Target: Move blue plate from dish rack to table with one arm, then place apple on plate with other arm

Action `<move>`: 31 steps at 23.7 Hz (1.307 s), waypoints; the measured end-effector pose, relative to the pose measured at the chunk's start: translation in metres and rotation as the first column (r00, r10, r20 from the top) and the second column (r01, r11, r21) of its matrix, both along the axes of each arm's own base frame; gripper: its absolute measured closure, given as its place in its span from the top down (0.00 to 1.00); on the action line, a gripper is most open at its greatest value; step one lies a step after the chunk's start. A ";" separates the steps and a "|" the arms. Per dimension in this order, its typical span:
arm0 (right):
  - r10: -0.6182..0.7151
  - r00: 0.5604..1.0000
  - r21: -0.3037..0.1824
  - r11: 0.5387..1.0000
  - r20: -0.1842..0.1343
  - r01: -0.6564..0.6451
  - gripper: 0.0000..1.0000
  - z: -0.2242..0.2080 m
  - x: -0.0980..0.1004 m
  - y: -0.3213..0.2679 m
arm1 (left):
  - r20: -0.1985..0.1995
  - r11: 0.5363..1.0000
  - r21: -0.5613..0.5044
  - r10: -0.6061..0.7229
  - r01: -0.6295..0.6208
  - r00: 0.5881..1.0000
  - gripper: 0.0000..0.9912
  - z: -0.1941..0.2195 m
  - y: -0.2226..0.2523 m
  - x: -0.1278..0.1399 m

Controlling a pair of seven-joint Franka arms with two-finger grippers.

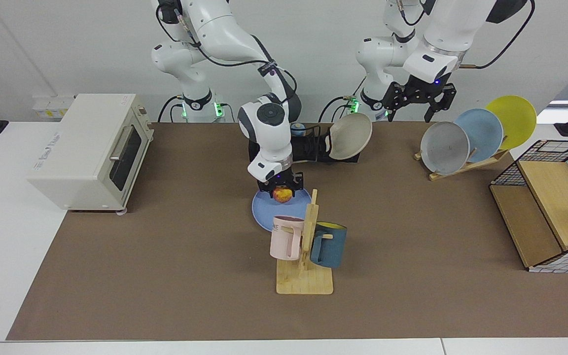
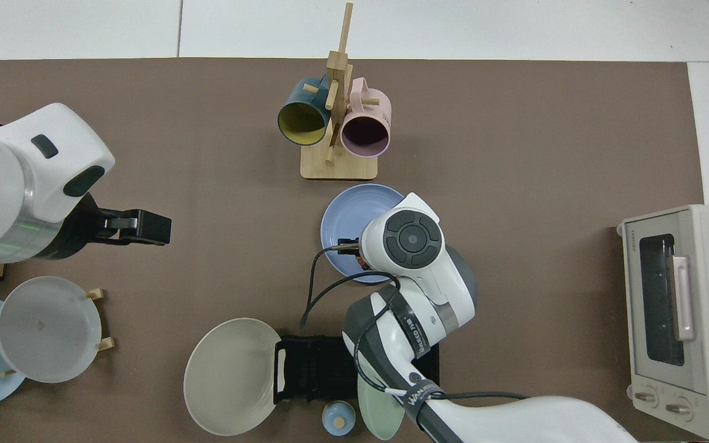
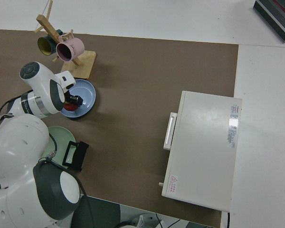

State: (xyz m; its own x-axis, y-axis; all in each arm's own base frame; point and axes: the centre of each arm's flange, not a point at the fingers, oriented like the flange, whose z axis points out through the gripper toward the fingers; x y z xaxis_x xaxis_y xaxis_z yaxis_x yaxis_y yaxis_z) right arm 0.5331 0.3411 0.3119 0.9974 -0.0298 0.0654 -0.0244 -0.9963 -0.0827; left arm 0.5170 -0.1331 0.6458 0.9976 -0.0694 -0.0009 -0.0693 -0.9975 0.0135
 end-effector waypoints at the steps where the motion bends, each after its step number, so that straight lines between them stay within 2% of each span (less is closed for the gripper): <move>1: -0.003 1.000 -0.002 1.000 -0.001 0.003 0.74 -0.002 0.001 -0.002 | 0.000 1.000 0.000 0.002 -0.002 1.000 1.00 0.000 0.002 0.001; 10: -0.025 0.999 0.019 1.000 0.043 0.025 0.74 0.002 0.012 -0.010 | 0.001 1.000 0.000 0.006 -0.006 1.000 1.00 0.001 0.006 0.001; 20: -0.023 0.999 0.016 1.000 0.042 0.022 0.74 -0.012 0.012 -0.007 | 0.006 1.000 -0.001 0.019 -0.019 1.000 1.00 0.003 0.013 0.001; 25: -0.028 0.999 0.017 0.999 0.046 0.027 1.00 -0.010 0.014 -0.009 | 0.012 1.000 -0.002 0.022 -0.022 1.000 1.00 0.006 0.014 0.000; 27: -0.038 0.998 0.020 0.999 0.058 0.037 1.00 -0.004 0.020 -0.014 | 0.014 1.000 -0.002 0.022 -0.022 1.000 1.00 0.007 0.014 0.000; 31: -0.075 0.994 0.019 0.997 0.082 0.073 1.00 0.027 0.045 -0.041 | 0.015 1.000 -0.002 0.023 -0.023 1.000 1.00 0.008 0.015 -0.001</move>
